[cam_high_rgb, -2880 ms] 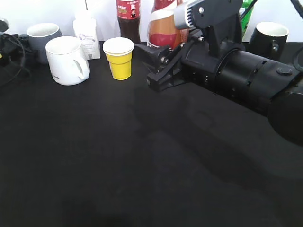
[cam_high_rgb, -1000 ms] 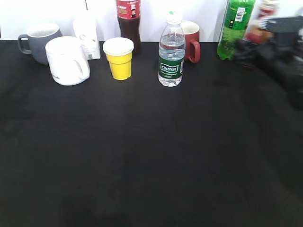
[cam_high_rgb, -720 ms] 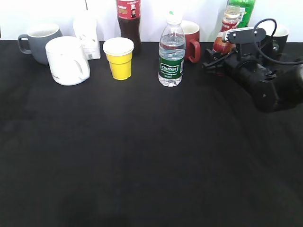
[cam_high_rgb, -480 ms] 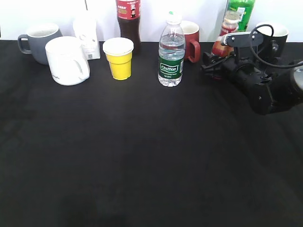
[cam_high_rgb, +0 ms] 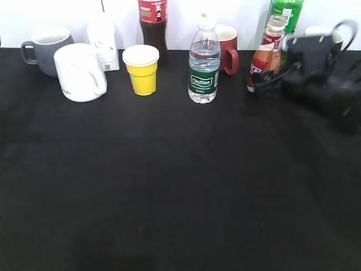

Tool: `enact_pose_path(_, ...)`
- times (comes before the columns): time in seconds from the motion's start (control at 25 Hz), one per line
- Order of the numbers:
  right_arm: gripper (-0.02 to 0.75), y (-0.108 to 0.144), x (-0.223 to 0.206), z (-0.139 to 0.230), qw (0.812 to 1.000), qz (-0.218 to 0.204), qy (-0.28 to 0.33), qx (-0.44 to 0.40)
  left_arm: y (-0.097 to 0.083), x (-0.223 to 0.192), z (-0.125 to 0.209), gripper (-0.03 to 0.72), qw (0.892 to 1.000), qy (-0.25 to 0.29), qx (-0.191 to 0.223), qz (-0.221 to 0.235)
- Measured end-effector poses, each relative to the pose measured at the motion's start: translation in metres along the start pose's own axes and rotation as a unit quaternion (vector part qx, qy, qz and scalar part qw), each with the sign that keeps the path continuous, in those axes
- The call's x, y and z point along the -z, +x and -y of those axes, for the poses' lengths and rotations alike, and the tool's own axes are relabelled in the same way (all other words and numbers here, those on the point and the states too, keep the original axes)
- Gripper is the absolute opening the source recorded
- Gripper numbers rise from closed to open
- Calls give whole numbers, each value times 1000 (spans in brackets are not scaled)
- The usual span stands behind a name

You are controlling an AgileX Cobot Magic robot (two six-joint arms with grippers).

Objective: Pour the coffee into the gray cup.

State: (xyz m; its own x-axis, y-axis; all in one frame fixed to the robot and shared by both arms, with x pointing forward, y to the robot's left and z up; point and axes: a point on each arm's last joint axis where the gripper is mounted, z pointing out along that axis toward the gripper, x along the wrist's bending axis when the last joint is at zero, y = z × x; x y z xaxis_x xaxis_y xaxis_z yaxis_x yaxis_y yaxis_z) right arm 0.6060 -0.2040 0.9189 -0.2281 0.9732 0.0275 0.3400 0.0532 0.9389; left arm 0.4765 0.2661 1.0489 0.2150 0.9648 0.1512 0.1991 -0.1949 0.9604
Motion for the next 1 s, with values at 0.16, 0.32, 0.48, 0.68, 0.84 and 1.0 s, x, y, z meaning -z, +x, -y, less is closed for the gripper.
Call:
enact_pose_path(0.16,596,1,35,-27,994,0,105,-1,2,12,15,302,994,109,24,-10)
enact_pose_path(0.32,580,5,75,-13,944,-1,329,-22,-4,31,51,314,940,329,87,-3)
enact_pose_path(0.48,577,10,105,-18,905,-11,420,-59,-20,54,65,389,870,458,180,34)
enact_pose_path(0.68,576,13,158,-70,910,-30,411,-54,-21,102,7,415,878,432,192,75)
enact_pose_path(0.84,575,10,236,-101,931,-30,362,-26,-18,163,-23,415,919,349,168,77)
enact_pose_path(1.0,573,4,323,-112,962,-8,272,-17,-20,223,-24,415,959,224,155,73)
